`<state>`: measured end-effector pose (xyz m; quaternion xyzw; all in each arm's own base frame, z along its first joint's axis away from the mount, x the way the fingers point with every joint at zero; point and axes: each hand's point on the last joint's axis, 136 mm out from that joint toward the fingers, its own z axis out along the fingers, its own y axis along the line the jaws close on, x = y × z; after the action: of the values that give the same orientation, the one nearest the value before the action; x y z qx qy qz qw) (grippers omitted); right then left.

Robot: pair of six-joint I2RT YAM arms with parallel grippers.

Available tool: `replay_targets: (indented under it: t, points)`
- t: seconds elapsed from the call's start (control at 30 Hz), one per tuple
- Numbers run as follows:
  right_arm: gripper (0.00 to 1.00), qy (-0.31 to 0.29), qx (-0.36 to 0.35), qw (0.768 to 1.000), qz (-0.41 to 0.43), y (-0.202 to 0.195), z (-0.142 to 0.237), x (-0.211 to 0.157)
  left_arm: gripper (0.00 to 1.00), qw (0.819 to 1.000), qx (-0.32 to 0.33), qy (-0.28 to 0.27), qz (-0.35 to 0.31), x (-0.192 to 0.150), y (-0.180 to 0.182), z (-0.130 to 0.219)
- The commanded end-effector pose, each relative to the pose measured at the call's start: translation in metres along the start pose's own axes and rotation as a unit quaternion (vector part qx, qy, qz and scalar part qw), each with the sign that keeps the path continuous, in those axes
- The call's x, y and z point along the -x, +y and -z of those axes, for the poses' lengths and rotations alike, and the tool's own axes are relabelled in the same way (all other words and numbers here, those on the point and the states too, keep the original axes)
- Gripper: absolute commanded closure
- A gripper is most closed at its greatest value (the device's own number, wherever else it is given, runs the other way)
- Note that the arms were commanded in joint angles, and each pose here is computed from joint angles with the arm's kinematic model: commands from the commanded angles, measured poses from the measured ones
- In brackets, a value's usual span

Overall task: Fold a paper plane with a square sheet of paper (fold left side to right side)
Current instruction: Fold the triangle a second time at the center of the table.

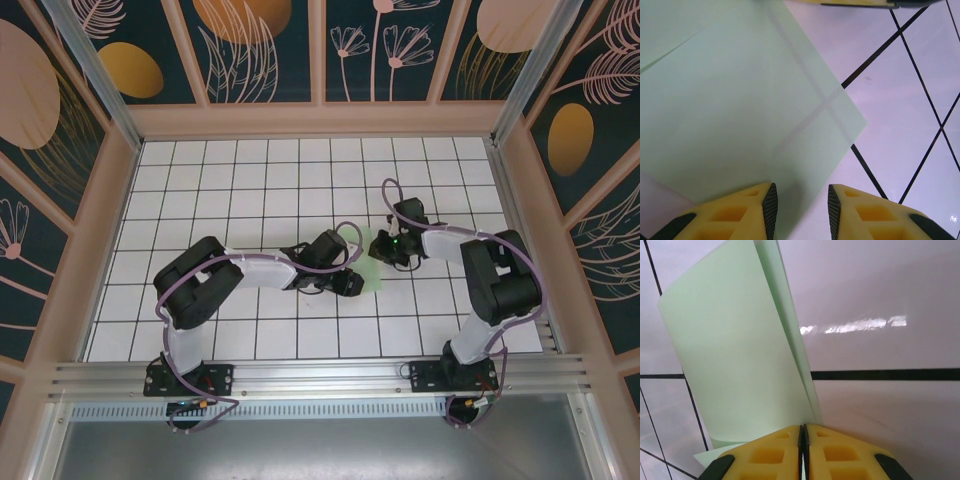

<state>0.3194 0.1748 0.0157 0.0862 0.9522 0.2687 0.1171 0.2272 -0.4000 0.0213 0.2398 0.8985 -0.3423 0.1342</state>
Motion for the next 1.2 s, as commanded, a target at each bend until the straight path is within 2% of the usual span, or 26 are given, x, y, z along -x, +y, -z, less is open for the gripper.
replay_targets:
  t: [0.0, 0.23, 0.33, 0.43, 0.7, 1.03, 1.17]
  points:
    - [0.86, -0.018, -0.041, 0.999, 0.004, -0.018, -0.003, 0.015, 0.64, 0.996, 0.042, 0.073, 0.029, -0.048, 0.027, -0.011]
    - [0.85, -0.04, -0.047, 0.998, 0.011, -0.018, 0.015, 0.027, 0.64, 0.996, 0.038, 0.07, 0.028, -0.046, 0.025, -0.01]
    - [0.83, -0.05, -0.025, 0.998, 0.02, -0.005, 0.029, 0.026, 0.64, 0.997, 0.037, 0.068, 0.027, -0.045, 0.024, -0.01]
    - [0.83, -0.034, 0.008, 0.999, 0.02, 0.008, 0.034, 0.01, 0.64, 0.997, 0.036, 0.065, 0.027, -0.043, 0.023, -0.009]
    - [0.84, 0.006, 0.053, 0.998, 0.011, 0.028, 0.023, -0.031, 0.64, 0.997, 0.034, 0.062, 0.025, -0.04, 0.021, -0.007]
    - [0.84, 0.024, 0.061, 0.998, 0.018, 0.036, 0.001, -0.026, 0.64, 0.997, 0.029, 0.064, 0.016, -0.041, 0.018, -0.005]
    - [0.84, 0.029, 0.04, 0.999, 0.015, 0.029, -0.006, -0.024, 0.64, 0.997, 0.026, 0.069, 0.009, -0.043, 0.017, -0.004]
